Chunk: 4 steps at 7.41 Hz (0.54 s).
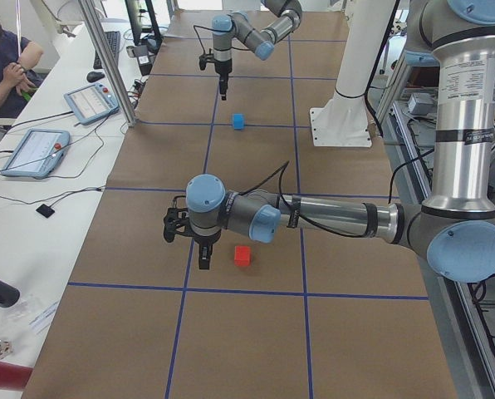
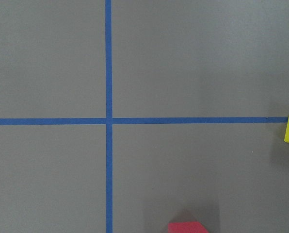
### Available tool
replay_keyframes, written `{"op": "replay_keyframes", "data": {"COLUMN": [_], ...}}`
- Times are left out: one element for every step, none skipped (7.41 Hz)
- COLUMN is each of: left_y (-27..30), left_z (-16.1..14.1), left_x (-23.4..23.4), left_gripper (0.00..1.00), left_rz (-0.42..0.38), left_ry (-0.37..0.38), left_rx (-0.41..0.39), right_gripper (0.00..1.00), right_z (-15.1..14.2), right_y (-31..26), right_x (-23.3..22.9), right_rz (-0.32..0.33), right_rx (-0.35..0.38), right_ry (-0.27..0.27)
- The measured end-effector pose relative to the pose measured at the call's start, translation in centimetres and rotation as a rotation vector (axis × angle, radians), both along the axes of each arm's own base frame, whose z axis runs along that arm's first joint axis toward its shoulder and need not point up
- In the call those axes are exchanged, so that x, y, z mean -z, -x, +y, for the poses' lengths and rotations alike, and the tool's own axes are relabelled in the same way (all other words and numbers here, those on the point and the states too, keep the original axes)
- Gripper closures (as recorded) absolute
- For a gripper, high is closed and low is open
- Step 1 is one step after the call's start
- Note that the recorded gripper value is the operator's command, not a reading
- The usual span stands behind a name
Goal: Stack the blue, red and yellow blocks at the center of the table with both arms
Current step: 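Open the right gripper to release the blue cube and withdraw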
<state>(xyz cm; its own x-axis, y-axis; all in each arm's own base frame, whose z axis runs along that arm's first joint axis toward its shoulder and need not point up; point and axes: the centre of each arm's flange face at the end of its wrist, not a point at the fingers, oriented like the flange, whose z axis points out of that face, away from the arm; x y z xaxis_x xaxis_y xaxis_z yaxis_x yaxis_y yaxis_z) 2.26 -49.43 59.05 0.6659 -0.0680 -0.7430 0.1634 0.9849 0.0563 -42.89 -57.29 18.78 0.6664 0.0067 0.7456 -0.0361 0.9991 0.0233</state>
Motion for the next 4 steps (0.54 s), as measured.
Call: {"op": "replay_keyframes", "data": {"left_y": [-2.4,-4.7,-6.4,-7.9], "left_z": [0.7,1.7,2.7,3.5], "left_x": [-0.2,-0.7,-1.2,-1.7], "left_gripper": [0.0,0.0,0.0,0.0], "left_rz": [-0.001,-0.001,-0.005,-0.011], "left_ry": [0.008,0.014,0.017,0.018], "left_rx": [0.032,0.048,0.051,0.041], "right_gripper": [0.01,0.01,0.01,0.01], "right_z": [-1.9,-3.5,-4.6,-5.2], "right_y": [-4.8,-8.8,-11.8,-13.9], "right_x": [-3.1,-6.4,-9.1,-11.2], "right_rz": [0.021,0.05,0.076,0.093], "right_rx": [0.013,0.033,0.051,0.061], "right_ry": [-0.027,-0.061,-0.088,-0.1]}}
